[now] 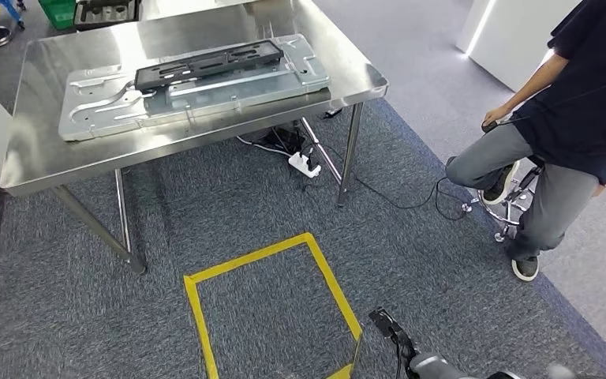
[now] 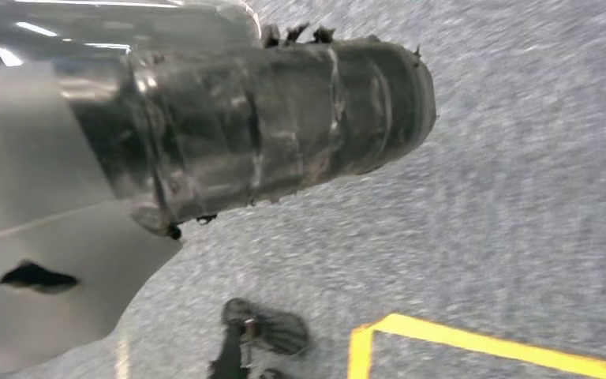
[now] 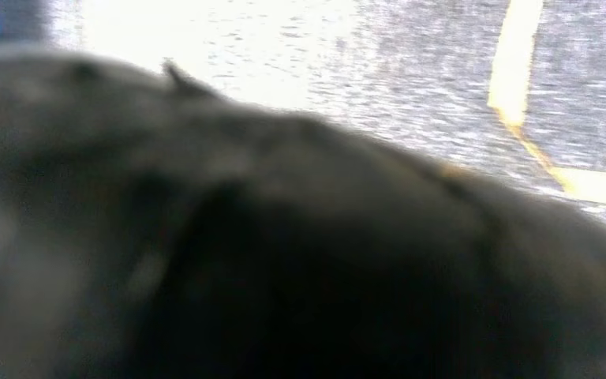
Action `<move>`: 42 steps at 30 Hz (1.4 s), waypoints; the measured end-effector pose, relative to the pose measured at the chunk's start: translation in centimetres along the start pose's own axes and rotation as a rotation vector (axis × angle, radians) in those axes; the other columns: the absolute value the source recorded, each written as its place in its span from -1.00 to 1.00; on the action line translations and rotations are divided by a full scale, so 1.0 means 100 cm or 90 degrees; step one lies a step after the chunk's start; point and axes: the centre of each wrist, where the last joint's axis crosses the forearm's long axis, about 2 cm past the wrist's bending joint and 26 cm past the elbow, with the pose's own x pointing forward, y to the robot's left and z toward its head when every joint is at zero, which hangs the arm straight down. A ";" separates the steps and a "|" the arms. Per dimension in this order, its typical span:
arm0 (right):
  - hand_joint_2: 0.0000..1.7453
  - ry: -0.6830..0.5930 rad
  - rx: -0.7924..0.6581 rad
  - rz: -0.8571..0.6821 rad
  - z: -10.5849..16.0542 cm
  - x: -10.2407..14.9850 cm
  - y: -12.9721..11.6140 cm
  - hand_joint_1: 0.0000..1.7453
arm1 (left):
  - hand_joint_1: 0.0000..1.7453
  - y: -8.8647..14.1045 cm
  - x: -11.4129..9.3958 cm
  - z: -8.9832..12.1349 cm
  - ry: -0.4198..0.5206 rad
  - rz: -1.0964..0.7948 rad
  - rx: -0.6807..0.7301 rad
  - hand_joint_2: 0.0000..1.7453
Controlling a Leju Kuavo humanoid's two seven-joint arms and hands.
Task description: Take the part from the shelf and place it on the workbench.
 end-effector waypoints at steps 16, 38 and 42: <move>-1.00 0.046 0.059 0.074 0.004 -0.008 0.021 -1.00 | -1.00 -0.001 0.003 0.001 0.014 0.011 0.006 -1.00; -1.00 0.011 0.147 0.299 0.004 0.018 0.048 -1.00 | -1.00 -0.044 0.007 -0.002 0.056 0.060 0.047 -1.00; -1.00 -0.001 0.149 0.324 0.005 0.024 0.053 -1.00 | -1.00 -0.050 0.012 -0.001 0.050 0.052 0.045 -1.00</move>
